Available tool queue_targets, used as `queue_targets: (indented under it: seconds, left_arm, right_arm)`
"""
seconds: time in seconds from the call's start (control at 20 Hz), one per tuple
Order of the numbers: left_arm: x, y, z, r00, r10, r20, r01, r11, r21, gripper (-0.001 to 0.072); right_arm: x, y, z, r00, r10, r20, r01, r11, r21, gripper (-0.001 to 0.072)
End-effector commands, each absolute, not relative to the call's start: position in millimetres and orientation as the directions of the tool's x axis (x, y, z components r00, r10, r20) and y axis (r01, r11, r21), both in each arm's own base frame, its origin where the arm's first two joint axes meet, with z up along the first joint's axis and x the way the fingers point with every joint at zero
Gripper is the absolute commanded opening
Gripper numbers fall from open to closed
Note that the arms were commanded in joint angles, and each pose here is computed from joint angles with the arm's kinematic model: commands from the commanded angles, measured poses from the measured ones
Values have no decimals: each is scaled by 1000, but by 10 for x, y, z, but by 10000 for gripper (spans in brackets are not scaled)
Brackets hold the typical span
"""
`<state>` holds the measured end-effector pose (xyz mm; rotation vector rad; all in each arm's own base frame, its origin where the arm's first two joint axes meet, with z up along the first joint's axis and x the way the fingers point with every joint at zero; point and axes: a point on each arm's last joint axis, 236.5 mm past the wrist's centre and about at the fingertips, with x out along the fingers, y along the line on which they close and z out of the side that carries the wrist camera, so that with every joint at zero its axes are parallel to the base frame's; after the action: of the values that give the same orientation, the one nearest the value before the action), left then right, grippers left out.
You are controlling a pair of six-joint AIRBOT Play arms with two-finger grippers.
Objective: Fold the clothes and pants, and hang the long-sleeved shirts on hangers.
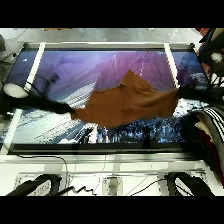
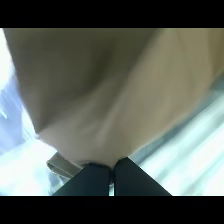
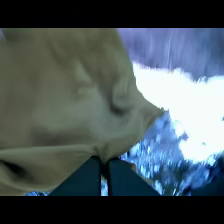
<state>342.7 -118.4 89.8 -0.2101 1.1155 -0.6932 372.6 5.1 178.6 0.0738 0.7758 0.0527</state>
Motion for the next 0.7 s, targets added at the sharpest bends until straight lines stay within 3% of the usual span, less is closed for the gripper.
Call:
queue_targets:
  seconds: [0.0, 0.15, 0.25, 0.45, 0.65]
  left_arm:
    - [3794, -778, 2585, 669, -583, -461, 443, 811, -383, 19]
    - [3595, -354, 3908, 904, -420, -85, 376, 873, -312, 19]
    - [3269, -110, 4502, 959, -265, 103, 283, 929, -240, 19]
    - [2481, -71, 5272, 922, -104, 372, 165, 977, -136, 19]
    - [1911, -83, 5506, 884, 9, 467, -18, 1000, 14, 18]
  right_arm:
    - [3701, 171, 2717, 842, 117, -527, -66, 991, 115, 14]
    - [3417, 342, 3526, 920, 177, -351, -135, 981, 141, 14]
    - [3106, 424, 4007, 952, 201, -232, -181, 978, 108, 14]
    - [2326, 588, 4767, 968, 250, -7, -248, 966, 77, 14]
    - [1708, 640, 5169, 957, 256, 138, -263, 964, 33, 14]
